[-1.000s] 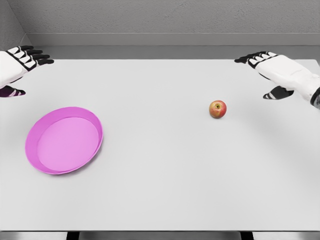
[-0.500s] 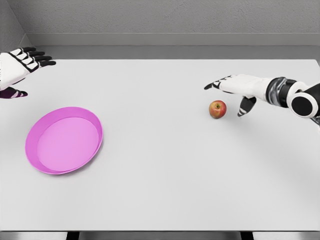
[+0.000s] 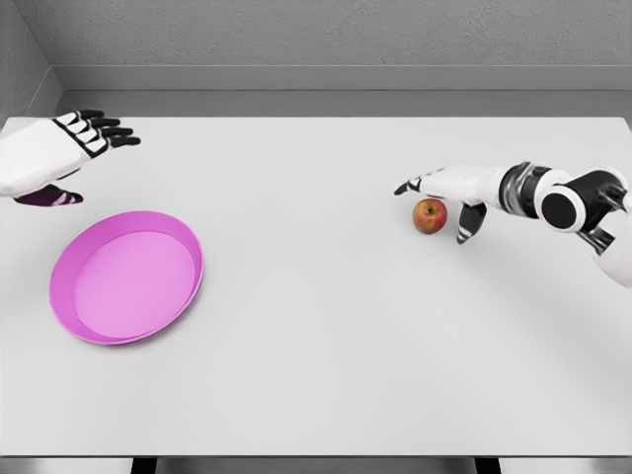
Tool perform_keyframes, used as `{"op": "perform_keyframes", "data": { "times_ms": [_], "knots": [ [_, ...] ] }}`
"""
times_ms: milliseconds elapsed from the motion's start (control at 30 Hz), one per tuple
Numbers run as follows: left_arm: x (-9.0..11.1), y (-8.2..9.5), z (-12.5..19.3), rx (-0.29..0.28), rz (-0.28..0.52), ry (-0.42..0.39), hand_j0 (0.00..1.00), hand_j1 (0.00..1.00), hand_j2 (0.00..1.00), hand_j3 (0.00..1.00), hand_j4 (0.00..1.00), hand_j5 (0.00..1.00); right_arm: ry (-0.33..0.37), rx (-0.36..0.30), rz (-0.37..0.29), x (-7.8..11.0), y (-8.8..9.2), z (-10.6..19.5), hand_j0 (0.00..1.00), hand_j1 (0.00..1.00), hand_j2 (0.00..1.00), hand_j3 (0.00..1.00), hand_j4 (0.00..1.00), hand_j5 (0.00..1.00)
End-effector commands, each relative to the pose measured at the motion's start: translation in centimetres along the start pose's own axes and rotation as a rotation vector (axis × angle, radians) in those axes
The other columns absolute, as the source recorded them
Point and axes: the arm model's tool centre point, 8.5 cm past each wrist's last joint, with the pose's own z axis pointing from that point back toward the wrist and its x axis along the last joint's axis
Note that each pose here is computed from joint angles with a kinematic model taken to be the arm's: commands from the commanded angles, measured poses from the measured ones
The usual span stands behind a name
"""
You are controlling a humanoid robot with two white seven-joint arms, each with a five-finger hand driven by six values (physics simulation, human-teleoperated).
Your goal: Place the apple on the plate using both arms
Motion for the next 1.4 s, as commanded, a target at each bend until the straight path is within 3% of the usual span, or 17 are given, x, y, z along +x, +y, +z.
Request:
{"op": "perform_keyframes", "data": {
  "times_ms": [0,367,400,467,500,700,933,1200,1367],
  "knots": [
    [0.1,0.0,-0.1,-0.003,0.006,-0.002,1.0,1.0,1.0,1.0,1.0,1.0,0.02,0.013,-0.011,-0.4,0.4,-0.2,1.0,1.0,1.0,1.0,1.0,1.0],
    [0.1,0.0,-0.1,-0.002,0.005,-0.005,1.0,1.0,1.0,1.0,1.0,1.0,0.02,0.037,-0.007,-0.3,1.2,-0.7,1.0,1.0,1.0,1.0,1.0,1.0],
    [0.1,0.0,-0.1,-0.002,0.005,-0.004,1.0,1.0,1.0,1.0,1.0,1.0,0.02,0.039,-0.007,-0.3,1.2,-0.7,0.95,0.95,0.95,0.95,0.95,0.95],
    [0.1,0.0,-0.1,-0.002,0.005,-0.004,1.0,1.0,1.0,1.0,1.0,1.0,0.02,0.043,-0.005,-0.3,1.4,-0.8,0.71,0.71,0.71,0.71,0.71,0.71],
    [0.1,0.0,-0.1,-0.002,0.005,-0.004,1.0,1.0,1.0,1.0,1.0,1.0,0.019,0.045,-0.005,-0.2,1.4,-0.8,0.63,0.63,0.63,0.63,0.63,0.63],
    [0.1,0.0,-0.1,-0.002,0.005,-0.004,1.0,1.0,1.0,1.0,1.0,1.0,0.016,0.053,-0.002,-0.1,1.7,-0.9,0.36,0.36,0.36,0.36,0.36,0.36],
    [0.1,0.0,-0.1,-0.002,0.005,-0.004,1.0,1.0,1.0,1.0,1.0,1.0,0.016,0.047,-0.002,-0.2,1.5,-0.8,0.36,0.36,0.36,0.36,0.36,0.36],
    [0.1,0.0,-0.1,-0.002,0.005,-0.004,1.0,1.0,1.0,1.0,1.0,1.0,0.021,-0.01,0.027,-0.1,-1.5,0.4,0.36,0.36,0.36,0.36,0.36,0.36],
    [0.1,0.1,-0.1,-0.002,0.003,-0.004,1.0,1.0,1.0,1.0,1.0,1.0,-0.036,-0.046,0.075,2.3,-2.8,1.2,0.36,0.36,0.36,0.36,0.36,0.36]
  ]
}}
